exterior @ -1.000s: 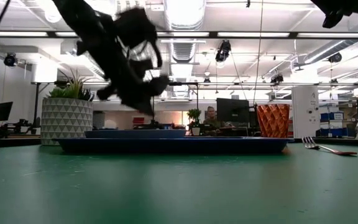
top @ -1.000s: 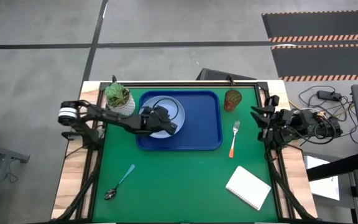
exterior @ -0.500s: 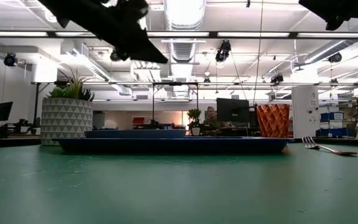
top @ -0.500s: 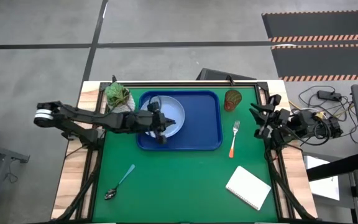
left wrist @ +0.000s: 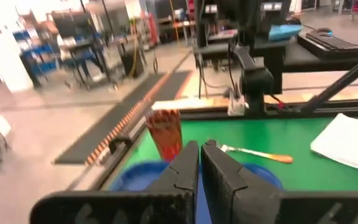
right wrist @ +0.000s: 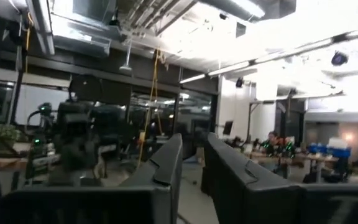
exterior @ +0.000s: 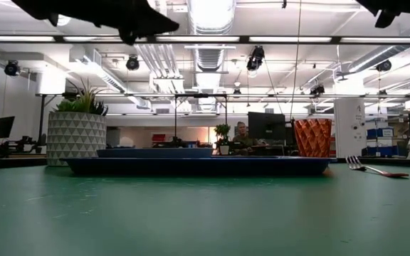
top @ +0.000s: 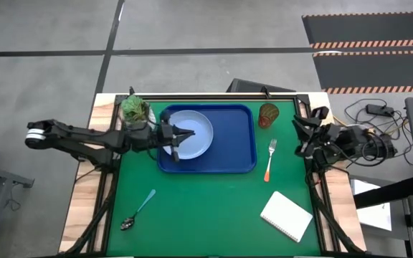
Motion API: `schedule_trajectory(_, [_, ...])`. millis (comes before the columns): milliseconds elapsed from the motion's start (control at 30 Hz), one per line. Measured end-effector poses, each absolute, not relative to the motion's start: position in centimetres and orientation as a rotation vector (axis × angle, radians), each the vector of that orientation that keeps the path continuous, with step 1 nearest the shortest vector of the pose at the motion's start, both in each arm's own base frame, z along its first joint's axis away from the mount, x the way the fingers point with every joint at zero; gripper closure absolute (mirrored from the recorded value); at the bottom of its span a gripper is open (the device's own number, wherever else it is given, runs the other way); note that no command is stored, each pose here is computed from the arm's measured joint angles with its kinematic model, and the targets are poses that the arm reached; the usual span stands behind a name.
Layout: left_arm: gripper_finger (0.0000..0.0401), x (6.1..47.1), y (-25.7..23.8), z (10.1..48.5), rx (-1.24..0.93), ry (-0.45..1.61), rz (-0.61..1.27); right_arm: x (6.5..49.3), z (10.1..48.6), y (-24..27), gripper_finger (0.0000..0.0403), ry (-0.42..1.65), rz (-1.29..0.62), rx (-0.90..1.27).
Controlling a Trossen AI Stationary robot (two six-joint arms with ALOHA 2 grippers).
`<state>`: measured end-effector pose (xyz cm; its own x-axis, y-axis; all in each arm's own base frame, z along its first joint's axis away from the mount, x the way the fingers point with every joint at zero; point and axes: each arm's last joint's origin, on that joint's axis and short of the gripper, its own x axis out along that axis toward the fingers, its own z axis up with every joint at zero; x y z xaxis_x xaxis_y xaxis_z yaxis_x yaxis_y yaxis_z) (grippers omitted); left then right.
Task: Pick and place plate/cup/fork/spoon on tray
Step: Adjust the light blue plate
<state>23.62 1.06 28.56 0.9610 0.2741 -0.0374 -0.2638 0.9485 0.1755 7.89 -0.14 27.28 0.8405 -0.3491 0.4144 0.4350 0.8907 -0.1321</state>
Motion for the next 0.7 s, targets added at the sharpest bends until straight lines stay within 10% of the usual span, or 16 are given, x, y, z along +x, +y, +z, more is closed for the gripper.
schedule_trajectory(400, [0.04,21.3,1.8,30.0,0.572,0.091,0.384,14.5,24.5,-0.4,0.0394,-0.093,-0.631,-0.252])
schedule_trajectory(700, [0.04,19.2,2.6,32.3,0.434,-0.042,0.51,16.8,25.5,-4.1,0.0394,-0.375,-0.867,-0.261])
